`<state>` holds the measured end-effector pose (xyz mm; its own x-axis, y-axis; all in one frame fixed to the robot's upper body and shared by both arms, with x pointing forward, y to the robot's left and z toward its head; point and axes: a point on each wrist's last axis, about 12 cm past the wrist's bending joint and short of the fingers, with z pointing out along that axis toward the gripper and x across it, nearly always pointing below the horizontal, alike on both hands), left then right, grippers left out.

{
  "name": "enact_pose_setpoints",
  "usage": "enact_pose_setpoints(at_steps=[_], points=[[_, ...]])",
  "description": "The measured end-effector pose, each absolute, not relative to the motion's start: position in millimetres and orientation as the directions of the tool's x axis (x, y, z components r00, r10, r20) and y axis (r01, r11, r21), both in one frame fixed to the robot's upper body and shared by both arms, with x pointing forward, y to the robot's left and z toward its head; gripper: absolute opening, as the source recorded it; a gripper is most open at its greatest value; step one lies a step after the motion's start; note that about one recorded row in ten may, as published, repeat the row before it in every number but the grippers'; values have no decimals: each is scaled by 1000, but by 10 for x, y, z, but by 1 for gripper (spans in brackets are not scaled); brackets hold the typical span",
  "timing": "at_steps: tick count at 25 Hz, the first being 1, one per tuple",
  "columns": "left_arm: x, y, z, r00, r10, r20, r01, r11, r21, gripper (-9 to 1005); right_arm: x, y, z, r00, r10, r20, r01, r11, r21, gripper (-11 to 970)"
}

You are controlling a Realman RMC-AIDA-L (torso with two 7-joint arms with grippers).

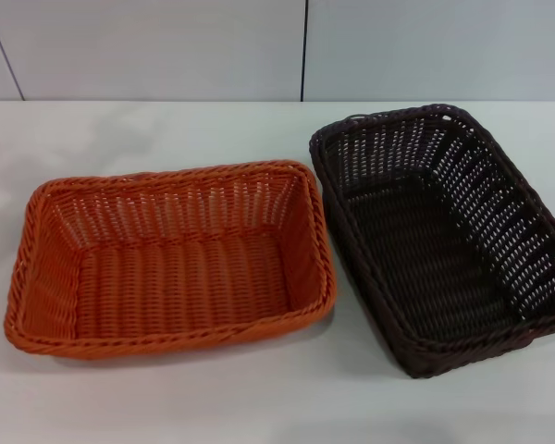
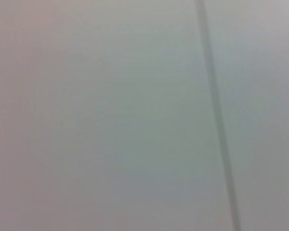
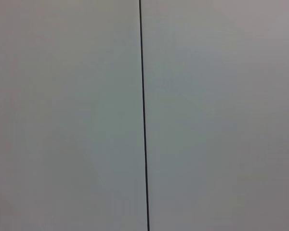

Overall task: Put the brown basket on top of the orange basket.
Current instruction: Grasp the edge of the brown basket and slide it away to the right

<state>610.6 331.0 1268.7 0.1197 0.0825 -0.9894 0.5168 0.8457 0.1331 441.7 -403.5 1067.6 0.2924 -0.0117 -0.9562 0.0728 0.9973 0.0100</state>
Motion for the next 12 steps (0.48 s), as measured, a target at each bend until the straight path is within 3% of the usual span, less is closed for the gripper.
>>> enact_pose_setpoints(at_steps=[1,2,6,12], points=[[6106,3310,12687,120,83,-989,517,846,133,467,4427,-4033,10675,291,-11,-957,72,997,11,422],[5961,3513,12583,161,-40,-986,441,897,36,467,4448,-4025,10669,289,-7,-957,69,998,13,421],[5861,3690,12477,202,-104,-974,364,931,-24,467,4484,-4004,10663,287,-1,-958,60,998,17,421],[5702,4038,12105,265,-38,-964,170,985,8,468,4552,-3890,10636,275,16,-961,13,1000,20,421]])
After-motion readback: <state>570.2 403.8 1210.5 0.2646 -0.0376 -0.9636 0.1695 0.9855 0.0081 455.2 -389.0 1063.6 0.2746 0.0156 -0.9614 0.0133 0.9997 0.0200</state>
